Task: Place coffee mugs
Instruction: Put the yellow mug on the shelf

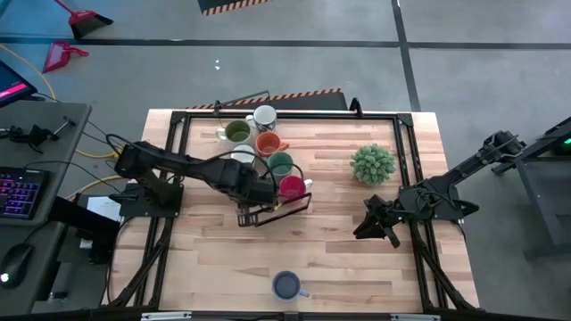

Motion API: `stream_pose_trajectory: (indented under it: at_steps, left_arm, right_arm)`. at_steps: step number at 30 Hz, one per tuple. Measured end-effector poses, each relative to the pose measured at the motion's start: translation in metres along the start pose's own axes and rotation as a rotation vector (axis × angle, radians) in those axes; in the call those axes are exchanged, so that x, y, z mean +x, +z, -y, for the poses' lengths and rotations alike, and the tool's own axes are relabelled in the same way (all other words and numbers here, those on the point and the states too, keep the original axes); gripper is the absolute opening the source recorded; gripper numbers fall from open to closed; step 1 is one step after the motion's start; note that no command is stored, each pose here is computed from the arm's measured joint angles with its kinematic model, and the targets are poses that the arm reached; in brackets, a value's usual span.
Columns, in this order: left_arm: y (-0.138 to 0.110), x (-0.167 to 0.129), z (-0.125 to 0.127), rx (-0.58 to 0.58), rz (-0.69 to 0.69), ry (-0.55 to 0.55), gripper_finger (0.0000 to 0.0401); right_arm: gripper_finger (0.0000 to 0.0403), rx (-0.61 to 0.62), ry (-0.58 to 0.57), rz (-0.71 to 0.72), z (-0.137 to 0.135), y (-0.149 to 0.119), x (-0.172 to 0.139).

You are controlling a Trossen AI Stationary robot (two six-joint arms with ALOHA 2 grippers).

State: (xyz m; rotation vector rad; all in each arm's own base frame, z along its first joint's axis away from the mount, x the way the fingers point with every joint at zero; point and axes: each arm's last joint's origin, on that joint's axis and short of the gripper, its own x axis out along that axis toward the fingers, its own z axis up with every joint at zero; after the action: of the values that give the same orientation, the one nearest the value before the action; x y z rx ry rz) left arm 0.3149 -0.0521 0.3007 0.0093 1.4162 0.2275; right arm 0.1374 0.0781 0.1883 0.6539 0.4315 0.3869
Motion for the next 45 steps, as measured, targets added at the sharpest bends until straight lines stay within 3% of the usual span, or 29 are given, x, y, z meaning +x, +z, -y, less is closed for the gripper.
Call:
stream_pose_trajectory:
  at_steps: [16, 36, 45]
  left_arm:
    - [-0.004, 0.045, -0.010, -0.047, -0.046, 0.000, 0.0006]
    - [0.009, 0.052, -0.037, -0.148, -0.007, -0.053, 0.0006]
    - [0.010, 0.053, -0.042, -0.136, -0.012, -0.082, 0.0006]
  right_arm:
    - [0.0062, 0.043, 0.018, 0.020, -0.002, 0.002, 0.000]
    - [0.0062, 0.043, 0.018, 0.020, -0.002, 0.002, 0.000]
    - [0.0062, 0.042, 0.019, 0.021, -0.002, 0.002, 0.000]
